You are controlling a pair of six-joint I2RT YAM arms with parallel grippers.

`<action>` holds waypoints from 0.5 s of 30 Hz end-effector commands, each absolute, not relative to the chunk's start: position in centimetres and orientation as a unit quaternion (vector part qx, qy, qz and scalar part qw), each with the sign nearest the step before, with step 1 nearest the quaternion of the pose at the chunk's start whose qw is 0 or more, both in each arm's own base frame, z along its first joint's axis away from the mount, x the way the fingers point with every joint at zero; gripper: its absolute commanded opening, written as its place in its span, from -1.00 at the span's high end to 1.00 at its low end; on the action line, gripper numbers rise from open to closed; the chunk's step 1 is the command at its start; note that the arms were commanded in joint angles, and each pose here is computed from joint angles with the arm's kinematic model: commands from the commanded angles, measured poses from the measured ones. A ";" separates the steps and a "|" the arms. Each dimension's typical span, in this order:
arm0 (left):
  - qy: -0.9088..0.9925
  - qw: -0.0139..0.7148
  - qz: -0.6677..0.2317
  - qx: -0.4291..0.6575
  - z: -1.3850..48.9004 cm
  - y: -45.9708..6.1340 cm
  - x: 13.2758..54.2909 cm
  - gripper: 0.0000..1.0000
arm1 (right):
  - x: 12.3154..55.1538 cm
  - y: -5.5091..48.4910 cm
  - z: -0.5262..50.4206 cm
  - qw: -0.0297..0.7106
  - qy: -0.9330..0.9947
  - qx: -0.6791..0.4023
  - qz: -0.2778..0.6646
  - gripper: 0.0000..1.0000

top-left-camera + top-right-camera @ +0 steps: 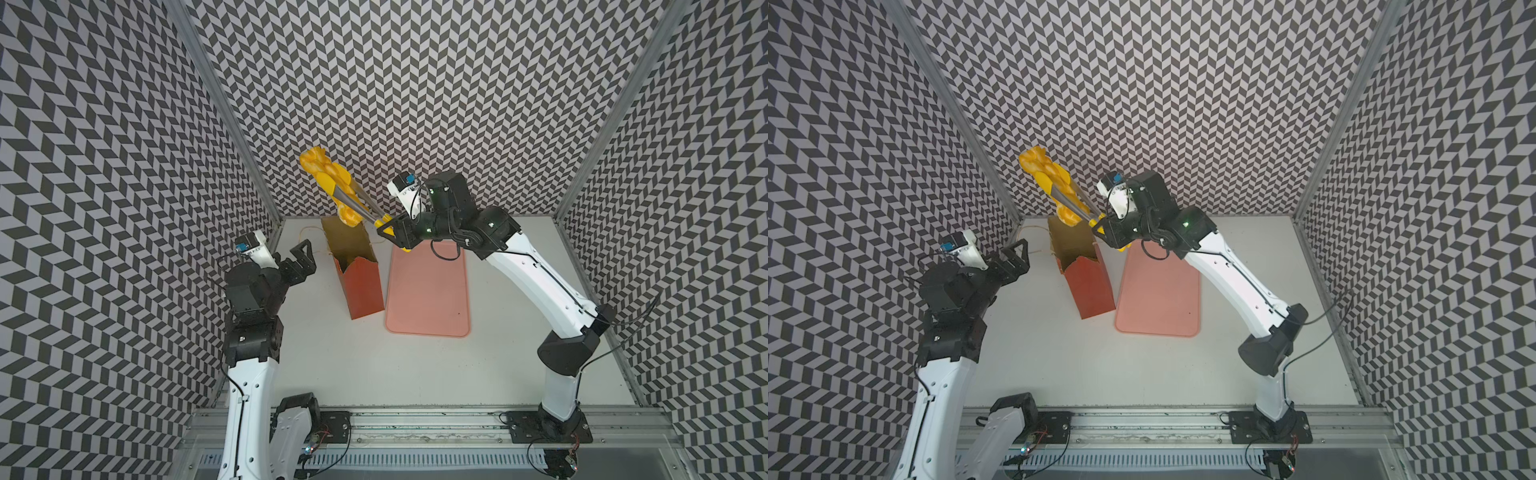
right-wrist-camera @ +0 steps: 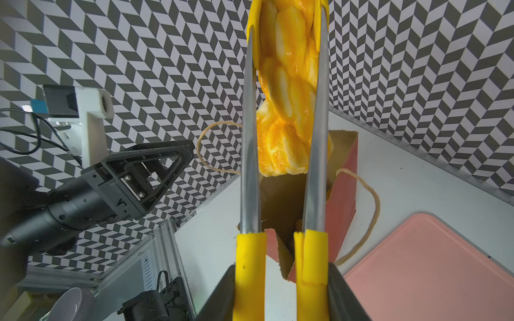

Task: Pack bread into a paper bag
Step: Place the fake bread in the paper bag.

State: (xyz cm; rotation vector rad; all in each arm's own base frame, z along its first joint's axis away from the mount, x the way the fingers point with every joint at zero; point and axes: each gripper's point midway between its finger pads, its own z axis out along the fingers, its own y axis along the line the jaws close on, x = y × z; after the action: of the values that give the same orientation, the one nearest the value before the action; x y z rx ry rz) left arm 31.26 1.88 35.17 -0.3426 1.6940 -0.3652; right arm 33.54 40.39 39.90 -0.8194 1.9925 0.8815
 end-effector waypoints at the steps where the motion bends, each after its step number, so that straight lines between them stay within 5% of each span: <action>1: 0.734 0.643 -0.162 -0.147 35.5 2.0 31.3 -0.95 | 33.3 42.0 41.0 0.413 0.760 -0.339 0.369 0.62; 15: 0.733 0.643 -0.163 -0.149 35.5 2.1 31.3 -0.95 | 32.3 41.9 36.6 0.383 0.777 -0.336 0.369 0.64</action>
State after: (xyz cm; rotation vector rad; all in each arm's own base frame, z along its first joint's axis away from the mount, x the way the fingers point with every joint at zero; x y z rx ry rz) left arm 31.24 2.12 35.18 -0.3484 1.6921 -0.3638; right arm 32.90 41.65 31.75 -0.8782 2.1584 0.8665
